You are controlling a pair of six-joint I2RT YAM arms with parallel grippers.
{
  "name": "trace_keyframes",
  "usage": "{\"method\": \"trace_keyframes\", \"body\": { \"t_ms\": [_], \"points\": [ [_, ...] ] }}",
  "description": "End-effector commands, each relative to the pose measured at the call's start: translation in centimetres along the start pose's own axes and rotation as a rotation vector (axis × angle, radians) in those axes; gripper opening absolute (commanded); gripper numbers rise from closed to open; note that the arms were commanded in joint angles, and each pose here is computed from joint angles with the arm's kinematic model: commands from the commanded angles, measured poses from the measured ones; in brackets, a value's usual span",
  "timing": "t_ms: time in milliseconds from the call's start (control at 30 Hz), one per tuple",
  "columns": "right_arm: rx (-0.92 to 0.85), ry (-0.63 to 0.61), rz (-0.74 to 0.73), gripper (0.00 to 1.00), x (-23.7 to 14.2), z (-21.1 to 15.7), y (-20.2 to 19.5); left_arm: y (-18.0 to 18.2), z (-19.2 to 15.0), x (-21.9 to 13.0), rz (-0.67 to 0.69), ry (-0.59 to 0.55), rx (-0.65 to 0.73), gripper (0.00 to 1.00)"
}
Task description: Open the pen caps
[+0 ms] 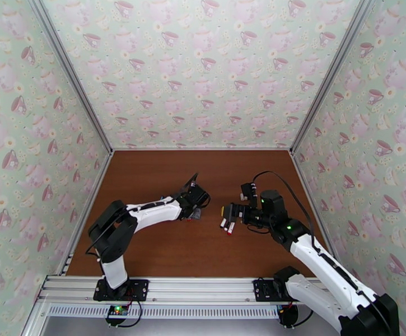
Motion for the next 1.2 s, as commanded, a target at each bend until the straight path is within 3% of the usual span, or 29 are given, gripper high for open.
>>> {"method": "trace_keyframes", "body": {
  "t_ms": [0, 700, 1167],
  "points": [
    [0.014, 0.031, 0.016, 1.00, 0.5, -0.7, 0.0, 1.0, 0.7, 0.5, 0.093, -0.016, 0.014, 0.15],
    [0.019, 0.047, 0.005, 1.00, 0.5, -0.6, 0.0, 2.7, 1.2, 2.6, 0.285, -0.003, 0.059, 0.27],
    [0.013, 0.063, -0.003, 1.00, 0.8, -0.8, -0.3, 2.2, 2.6, 0.2, 0.244, -0.034, 0.026, 0.34]
  ]
}}
Point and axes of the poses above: each hand's point on the last joint's axis, 136 mm out from that joint toward the fingers, its own x axis out along the fingers, its own y axis along the line the jaws close on, z = x × y, the point moved 4 cm from there along -x, back along the fingers, and after that the axes turned 9 degrees about -x, right-handed, at the moved point
